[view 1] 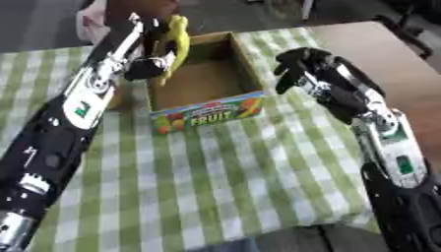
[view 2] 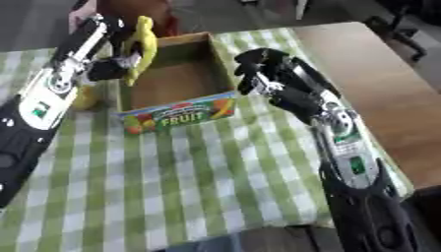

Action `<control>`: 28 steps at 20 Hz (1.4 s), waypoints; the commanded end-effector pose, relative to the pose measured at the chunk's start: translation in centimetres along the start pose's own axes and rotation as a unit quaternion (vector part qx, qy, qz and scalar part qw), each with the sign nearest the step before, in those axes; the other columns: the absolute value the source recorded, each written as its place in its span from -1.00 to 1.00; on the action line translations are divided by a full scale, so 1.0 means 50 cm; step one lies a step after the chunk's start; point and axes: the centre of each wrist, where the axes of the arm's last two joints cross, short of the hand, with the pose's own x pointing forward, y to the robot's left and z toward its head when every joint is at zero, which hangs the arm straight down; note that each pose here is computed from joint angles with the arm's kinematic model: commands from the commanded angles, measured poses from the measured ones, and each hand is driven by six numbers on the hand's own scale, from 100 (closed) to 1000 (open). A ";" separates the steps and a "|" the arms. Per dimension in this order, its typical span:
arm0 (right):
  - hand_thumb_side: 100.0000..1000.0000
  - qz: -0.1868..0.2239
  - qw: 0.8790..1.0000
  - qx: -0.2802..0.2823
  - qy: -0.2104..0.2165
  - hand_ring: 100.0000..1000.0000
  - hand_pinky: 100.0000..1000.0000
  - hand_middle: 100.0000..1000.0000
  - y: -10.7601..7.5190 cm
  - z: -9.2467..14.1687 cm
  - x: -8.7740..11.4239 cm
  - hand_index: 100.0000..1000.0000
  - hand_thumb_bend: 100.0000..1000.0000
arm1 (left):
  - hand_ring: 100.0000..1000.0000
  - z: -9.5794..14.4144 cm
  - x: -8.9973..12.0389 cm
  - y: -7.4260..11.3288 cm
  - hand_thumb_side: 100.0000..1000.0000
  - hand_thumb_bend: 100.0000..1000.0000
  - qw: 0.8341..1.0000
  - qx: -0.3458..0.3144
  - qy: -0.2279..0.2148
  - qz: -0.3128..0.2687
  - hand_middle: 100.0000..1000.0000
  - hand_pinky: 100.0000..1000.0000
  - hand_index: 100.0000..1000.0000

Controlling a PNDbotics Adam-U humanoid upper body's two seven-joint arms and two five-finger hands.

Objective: Pick up objects on the table and place them in the box.

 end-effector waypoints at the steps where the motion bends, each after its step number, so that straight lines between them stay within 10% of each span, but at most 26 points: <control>1: -0.14 0.009 1.000 0.005 -0.019 0.03 0.06 0.12 -0.004 -0.012 0.022 0.47 -1.00 | 0.08 -0.008 0.007 0.008 0.27 0.02 1.000 0.011 -0.014 -0.010 0.02 0.17 0.36; 10: -0.15 0.009 1.000 0.005 -0.017 0.03 0.06 0.12 -0.003 -0.011 0.020 0.47 -1.00 | 0.35 0.006 -0.009 0.011 0.52 0.03 0.998 0.022 0.034 -0.039 0.42 0.34 0.60; 14: -0.15 0.010 1.000 0.005 -0.015 0.03 0.06 0.12 -0.004 -0.010 0.019 0.47 -1.00 | 0.33 0.012 -0.016 0.035 0.42 0.02 0.997 0.042 0.049 -0.042 0.38 0.33 0.59; 24: -0.15 0.013 1.000 -0.001 -0.004 0.03 0.06 0.12 -0.009 0.001 0.012 0.47 -1.00 | 0.28 0.068 -0.061 0.134 -0.24 -0.84 0.986 -0.034 0.125 -0.107 0.21 0.34 0.50; 28: -0.15 0.013 1.000 -0.004 0.000 0.03 0.06 0.12 -0.010 0.004 0.010 0.47 -1.00 | 0.26 0.106 -0.098 0.151 -0.33 -0.82 0.972 -0.088 0.168 -0.140 0.18 0.34 0.49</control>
